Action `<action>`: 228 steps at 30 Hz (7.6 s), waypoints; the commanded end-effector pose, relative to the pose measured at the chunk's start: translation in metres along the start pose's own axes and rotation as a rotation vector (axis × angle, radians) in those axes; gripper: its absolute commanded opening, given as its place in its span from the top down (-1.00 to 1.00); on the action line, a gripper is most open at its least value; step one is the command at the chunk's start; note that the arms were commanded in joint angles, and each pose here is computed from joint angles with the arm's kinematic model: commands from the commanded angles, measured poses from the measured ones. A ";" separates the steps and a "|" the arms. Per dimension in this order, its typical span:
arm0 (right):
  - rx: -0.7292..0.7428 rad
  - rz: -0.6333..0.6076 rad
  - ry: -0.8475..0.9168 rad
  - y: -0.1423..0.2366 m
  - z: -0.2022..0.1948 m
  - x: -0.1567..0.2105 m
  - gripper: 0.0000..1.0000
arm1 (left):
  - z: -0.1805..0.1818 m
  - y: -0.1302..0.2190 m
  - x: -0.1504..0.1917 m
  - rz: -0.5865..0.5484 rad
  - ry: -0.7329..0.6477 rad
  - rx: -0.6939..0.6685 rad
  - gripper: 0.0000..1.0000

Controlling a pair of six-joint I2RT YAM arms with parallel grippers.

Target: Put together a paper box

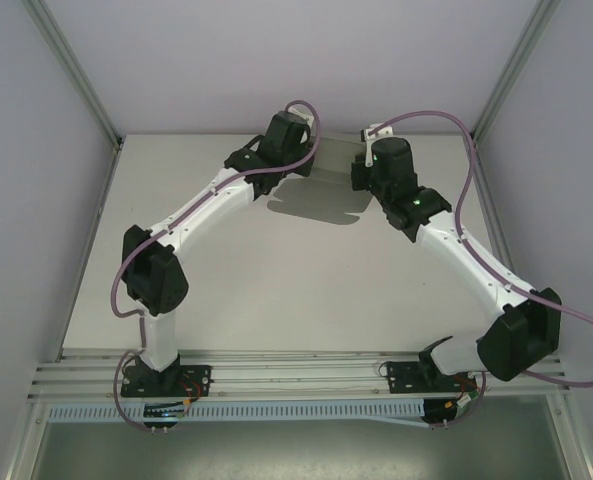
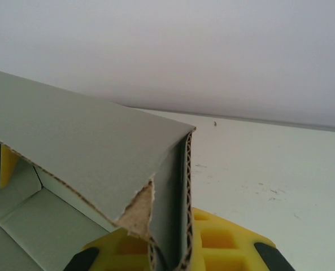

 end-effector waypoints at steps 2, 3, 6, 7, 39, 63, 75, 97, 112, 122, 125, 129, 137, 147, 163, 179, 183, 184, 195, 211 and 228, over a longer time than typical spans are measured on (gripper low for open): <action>-0.037 -0.199 -0.080 0.036 -0.008 -0.039 1.00 | 0.030 -0.011 0.014 0.087 0.044 -0.031 0.36; -0.041 -0.199 -0.079 0.037 -0.007 -0.039 1.00 | 0.031 -0.010 0.014 0.095 0.063 0.001 0.37; -0.037 -0.199 -0.078 0.037 -0.008 -0.040 1.00 | 0.031 -0.010 0.016 0.102 0.091 0.075 0.34; -0.036 -0.199 -0.075 0.038 -0.009 -0.040 1.00 | 0.030 -0.009 0.016 0.099 0.091 0.094 0.31; -0.036 -0.195 -0.068 0.033 -0.007 -0.043 1.00 | 0.059 -0.040 0.032 0.175 0.074 -0.090 1.00; -0.029 -0.180 -0.087 0.023 -0.007 -0.043 1.00 | 0.038 0.005 0.013 0.071 0.052 0.118 0.26; -0.034 -0.171 -0.087 0.021 -0.007 -0.040 1.00 | 0.019 0.027 0.008 0.070 0.118 0.343 0.05; -0.063 -0.144 -0.078 0.017 -0.003 -0.035 1.00 | 0.029 0.020 -0.014 0.010 0.116 0.185 0.17; -0.042 -0.097 -0.073 0.007 -0.002 -0.025 1.00 | 0.041 -0.007 -0.008 0.054 0.107 0.020 1.00; 0.130 0.080 -0.069 -0.020 -0.027 0.005 1.00 | 0.034 0.019 -0.006 0.040 0.101 0.063 1.00; 0.213 0.124 -0.075 -0.025 -0.045 0.011 1.00 | 0.036 0.026 -0.005 0.018 0.097 0.012 1.00; 0.324 0.161 -0.034 -0.031 -0.052 0.011 1.00 | 0.034 0.031 -0.005 0.011 0.102 0.011 1.00; 0.261 0.182 -0.013 -0.049 -0.032 0.008 0.91 | 0.017 0.032 -0.010 0.001 0.097 0.041 1.00; -0.231 -0.017 -0.168 -0.016 -0.030 -0.023 -0.31 | 0.027 0.034 0.003 0.001 0.148 -0.033 1.00; -0.439 -0.014 -0.140 0.011 -0.022 -0.016 -0.73 | 0.032 0.036 0.007 0.007 0.180 -0.072 1.00; -0.430 0.087 -0.155 -0.051 -0.009 -0.015 -0.32 | 0.031 0.039 0.004 0.013 0.194 -0.070 1.00; -0.430 0.111 -0.149 -0.057 -0.005 -0.012 -0.31 | 0.030 0.039 0.002 0.014 0.199 -0.069 1.00; -0.421 0.123 -0.151 -0.059 -0.006 -0.010 -0.27 | 0.030 0.039 0.002 0.015 0.199 -0.072 1.00; -0.374 0.188 -0.135 -0.061 -0.001 0.003 -0.01 | 0.032 0.034 0.003 0.021 0.225 -0.109 1.00; -0.252 0.163 -0.153 -0.069 -0.006 -0.002 0.48 | 0.025 0.036 0.002 0.016 0.188 -0.098 1.00; 0.407 0.433 0.115 -0.082 -0.043 0.029 1.00 | 0.039 0.057 -0.014 -0.057 0.234 -0.269 1.00</action>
Point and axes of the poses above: each hand's point on the last joint's axis, 136 mm out from that joint toward the fingers, its own y axis back along the fingers, its own z axis along the line the jaws close on, x = y × z, the point moved 8 cm from there along y, back along the fingers, and after that the axes turned 8 degrees about y, right-handed, at the moved point
